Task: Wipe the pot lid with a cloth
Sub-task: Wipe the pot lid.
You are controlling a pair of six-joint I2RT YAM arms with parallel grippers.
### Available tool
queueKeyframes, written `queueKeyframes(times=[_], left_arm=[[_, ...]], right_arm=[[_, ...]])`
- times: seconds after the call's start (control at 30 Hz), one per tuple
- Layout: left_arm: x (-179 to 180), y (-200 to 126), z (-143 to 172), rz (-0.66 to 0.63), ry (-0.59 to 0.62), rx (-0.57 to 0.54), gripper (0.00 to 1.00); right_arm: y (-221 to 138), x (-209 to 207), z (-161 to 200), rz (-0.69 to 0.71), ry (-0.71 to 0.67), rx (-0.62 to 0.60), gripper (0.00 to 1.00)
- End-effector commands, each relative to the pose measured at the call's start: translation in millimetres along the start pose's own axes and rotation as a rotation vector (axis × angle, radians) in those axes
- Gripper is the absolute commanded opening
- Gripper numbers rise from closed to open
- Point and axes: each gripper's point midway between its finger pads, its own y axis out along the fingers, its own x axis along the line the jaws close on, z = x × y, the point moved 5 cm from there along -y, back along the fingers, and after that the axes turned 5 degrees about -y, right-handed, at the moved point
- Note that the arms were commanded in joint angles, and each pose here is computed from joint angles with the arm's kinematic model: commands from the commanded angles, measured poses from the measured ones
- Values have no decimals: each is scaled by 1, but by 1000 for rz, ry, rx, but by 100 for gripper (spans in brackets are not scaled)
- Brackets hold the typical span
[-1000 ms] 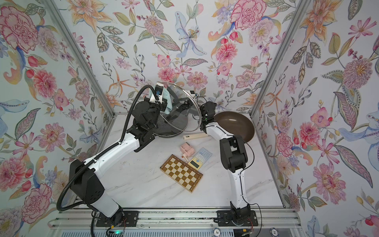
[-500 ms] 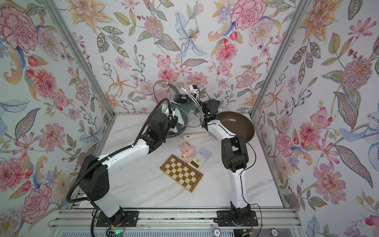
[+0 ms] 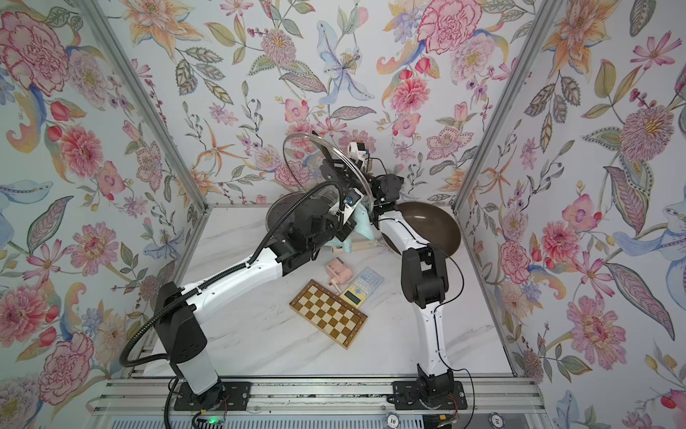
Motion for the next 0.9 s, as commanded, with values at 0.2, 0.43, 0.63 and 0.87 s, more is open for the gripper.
queueKeyframes(times=[0.2, 0.43, 0.63, 0.87], left_arm=[[133, -77, -101, -465, -49, -438, 0], [183, -86, -44, -692, -106, -287, 0], [192, -102, 20, -766, -202, -144, 0], [178, -96, 63, -708, -352, -99, 0]], right_arm=[[25, 14, 57, -53, -67, 131, 0], [25, 28, 61, -48, -103, 130, 0], [23, 49, 50, -65, -169, 85, 0], [23, 62, 45, -52, -207, 81, 0]])
